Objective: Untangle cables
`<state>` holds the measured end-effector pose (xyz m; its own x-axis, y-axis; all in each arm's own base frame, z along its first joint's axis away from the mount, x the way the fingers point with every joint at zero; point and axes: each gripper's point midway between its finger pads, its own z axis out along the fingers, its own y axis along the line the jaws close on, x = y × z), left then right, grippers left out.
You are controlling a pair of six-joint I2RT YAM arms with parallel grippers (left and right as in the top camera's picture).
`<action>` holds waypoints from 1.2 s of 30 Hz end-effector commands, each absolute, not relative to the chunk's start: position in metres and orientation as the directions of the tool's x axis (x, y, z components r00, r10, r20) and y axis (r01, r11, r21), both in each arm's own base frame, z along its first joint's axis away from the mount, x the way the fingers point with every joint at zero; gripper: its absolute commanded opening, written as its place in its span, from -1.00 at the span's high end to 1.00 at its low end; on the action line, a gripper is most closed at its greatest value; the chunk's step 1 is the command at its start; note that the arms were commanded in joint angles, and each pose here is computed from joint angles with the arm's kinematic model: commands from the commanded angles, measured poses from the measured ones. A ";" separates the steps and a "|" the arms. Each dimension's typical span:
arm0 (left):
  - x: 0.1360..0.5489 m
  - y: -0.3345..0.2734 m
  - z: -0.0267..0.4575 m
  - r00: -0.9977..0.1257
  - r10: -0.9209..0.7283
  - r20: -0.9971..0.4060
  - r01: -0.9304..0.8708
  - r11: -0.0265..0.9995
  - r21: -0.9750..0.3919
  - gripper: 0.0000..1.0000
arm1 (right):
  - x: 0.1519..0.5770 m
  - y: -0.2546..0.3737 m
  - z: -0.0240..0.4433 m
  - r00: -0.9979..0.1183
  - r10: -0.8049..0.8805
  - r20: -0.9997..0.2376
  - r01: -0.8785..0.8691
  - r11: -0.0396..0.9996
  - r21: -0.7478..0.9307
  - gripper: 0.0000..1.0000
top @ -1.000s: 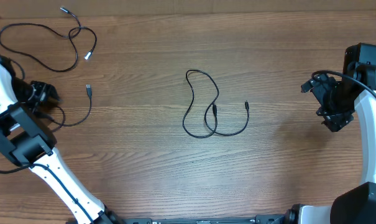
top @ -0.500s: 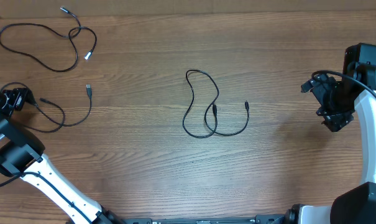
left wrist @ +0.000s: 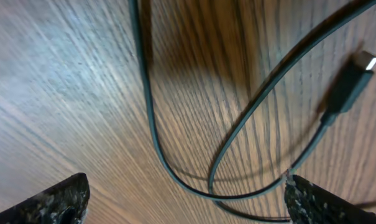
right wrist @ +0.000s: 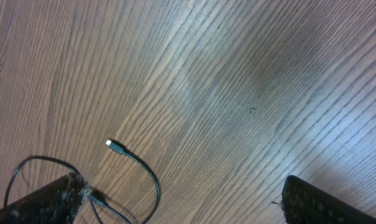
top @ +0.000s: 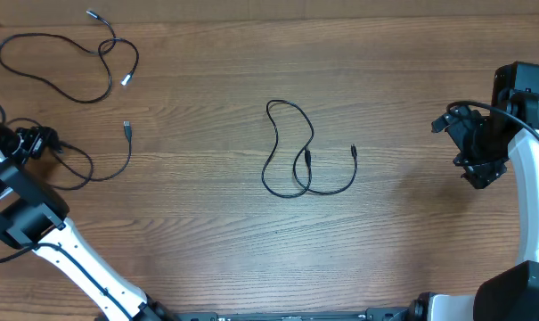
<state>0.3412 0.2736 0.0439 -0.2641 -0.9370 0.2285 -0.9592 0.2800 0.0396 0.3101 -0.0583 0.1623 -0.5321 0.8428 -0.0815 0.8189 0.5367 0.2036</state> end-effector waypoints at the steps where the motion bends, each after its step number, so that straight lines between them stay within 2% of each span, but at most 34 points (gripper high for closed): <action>1: 0.338 0.268 0.046 -0.294 -0.930 0.221 -0.948 0.313 0.058 -0.99 | 0.312 -0.061 0.164 -0.525 0.846 -0.093 0.822 0.533 0.202 -1.00; 29: 0.326 0.269 0.001 -0.277 -0.932 0.233 -0.948 0.305 0.090 -1.00 | 0.312 -0.061 0.164 -0.525 0.846 -0.093 0.822 0.533 0.202 -1.00; 36: 0.316 0.257 -0.023 -0.268 -0.923 0.275 -0.946 0.307 0.108 -0.84 | 0.312 -0.061 0.164 -0.525 0.846 -0.093 0.822 0.533 0.202 -1.00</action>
